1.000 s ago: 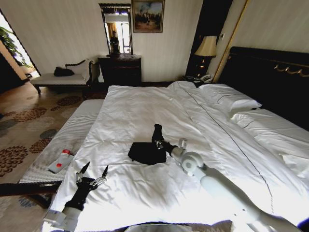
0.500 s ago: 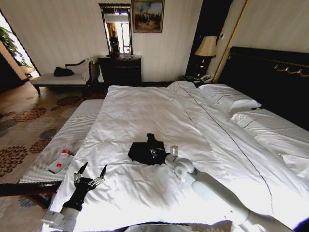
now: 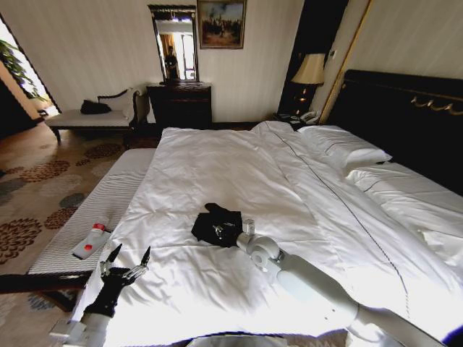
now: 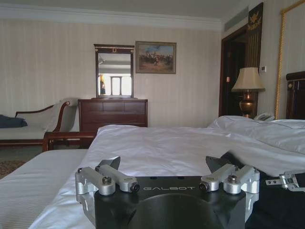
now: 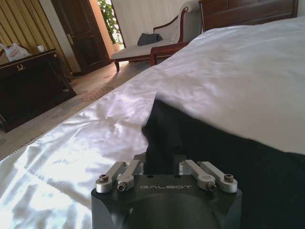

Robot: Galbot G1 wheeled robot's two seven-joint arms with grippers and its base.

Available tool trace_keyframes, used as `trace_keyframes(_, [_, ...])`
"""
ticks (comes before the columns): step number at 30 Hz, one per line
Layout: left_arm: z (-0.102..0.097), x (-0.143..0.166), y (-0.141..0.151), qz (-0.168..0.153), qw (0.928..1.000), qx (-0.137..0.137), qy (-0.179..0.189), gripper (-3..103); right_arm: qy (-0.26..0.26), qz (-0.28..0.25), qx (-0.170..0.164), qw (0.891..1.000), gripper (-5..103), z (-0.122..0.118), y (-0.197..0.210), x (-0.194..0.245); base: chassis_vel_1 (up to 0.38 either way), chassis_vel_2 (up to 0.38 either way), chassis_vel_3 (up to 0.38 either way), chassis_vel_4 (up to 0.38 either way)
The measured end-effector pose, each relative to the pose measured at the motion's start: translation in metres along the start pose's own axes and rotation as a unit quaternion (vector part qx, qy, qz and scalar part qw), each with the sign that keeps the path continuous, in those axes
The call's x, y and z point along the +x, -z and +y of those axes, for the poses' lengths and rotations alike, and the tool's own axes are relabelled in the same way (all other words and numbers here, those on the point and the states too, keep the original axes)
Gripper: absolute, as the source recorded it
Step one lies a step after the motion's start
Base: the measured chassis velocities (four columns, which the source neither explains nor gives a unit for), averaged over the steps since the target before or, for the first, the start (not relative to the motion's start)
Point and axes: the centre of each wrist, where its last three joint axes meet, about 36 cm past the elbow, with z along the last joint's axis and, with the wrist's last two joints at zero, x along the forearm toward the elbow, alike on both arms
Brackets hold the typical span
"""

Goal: Fold the clothes on the bed.

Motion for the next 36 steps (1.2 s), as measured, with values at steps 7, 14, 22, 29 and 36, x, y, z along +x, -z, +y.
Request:
trace_keyframes(7, [-0.001,0.000,0.000,-0.001,1.0000,0.000,-0.001,100,-0.001,-0.015,-0.002,1.000,52,0.004,0.008,0.004,0.000,0.000,0.000,0.000])
trace_keyframes(14, [-0.009,-0.003,-0.001,-0.002,0.9999,0.003,-0.010,100,-0.004,-0.062,-0.027,0.998,74,0.010,0.015,0.018,0.000,0.000,0.000,0.000])
trace_keyframes(22, [-0.014,-0.005,0.005,0.005,0.9998,0.001,-0.017,100,-0.089,-0.158,0.046,0.982,100,-0.018,-0.027,-0.023,0.000,0.000,0.000,0.000])
trace_keyframes(29, [-0.012,0.002,0.024,0.012,0.9996,-0.006,-0.026,100,-0.088,-0.200,0.098,0.971,100,-0.006,-0.047,-0.073,0.000,0.000,0.000,0.000])
trace_keyframes(36, [-0.015,0.002,0.029,0.006,0.9997,0.002,-0.022,100,-0.080,-0.175,0.119,0.974,100,-0.002,-0.065,-0.107,0.000,0.000,0.000,0.000])
